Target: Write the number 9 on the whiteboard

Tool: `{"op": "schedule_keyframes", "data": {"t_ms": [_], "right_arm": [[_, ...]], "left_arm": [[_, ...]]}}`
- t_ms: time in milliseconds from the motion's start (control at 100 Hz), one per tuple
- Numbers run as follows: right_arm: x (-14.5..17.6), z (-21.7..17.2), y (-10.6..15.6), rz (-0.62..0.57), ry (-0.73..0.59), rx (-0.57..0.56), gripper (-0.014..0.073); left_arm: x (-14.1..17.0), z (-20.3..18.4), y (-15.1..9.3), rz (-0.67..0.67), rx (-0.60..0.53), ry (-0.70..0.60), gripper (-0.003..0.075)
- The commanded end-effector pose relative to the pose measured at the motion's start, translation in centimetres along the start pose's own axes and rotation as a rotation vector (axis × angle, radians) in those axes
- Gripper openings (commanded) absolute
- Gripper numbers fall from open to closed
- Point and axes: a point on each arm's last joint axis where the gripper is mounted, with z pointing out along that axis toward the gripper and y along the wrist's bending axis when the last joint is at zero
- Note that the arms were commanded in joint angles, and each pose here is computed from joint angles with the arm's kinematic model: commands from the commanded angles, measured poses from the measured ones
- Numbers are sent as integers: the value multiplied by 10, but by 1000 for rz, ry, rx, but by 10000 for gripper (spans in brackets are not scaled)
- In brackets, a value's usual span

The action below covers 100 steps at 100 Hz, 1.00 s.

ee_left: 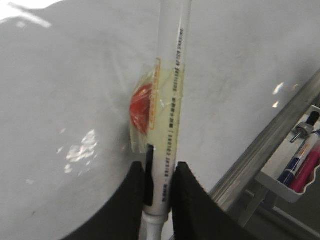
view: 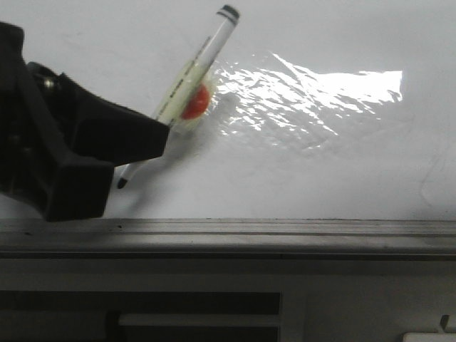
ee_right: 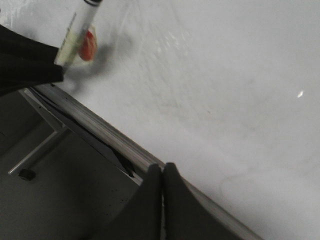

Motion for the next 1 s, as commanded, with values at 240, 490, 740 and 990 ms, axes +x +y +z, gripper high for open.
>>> {"op": "schedule_keyframes", "data": {"t_ms": [240,490,740,990], "right_arm": [[-54,3,24,-112,-115,-122,425],[-59,6,42,-156,-106,-208,382],[-58,10,43,-157,-91,-209,349],[-55,30,46,-160,-27,-204,169]], "left_arm": [[-29,-6,-11,210,86,-174,-20],[-34,-8,-17,347,135,-251,-20],[-37,-10,-22,434,171,-299,-20],[-37,-10,-22,434,171,-301,-20]]}}
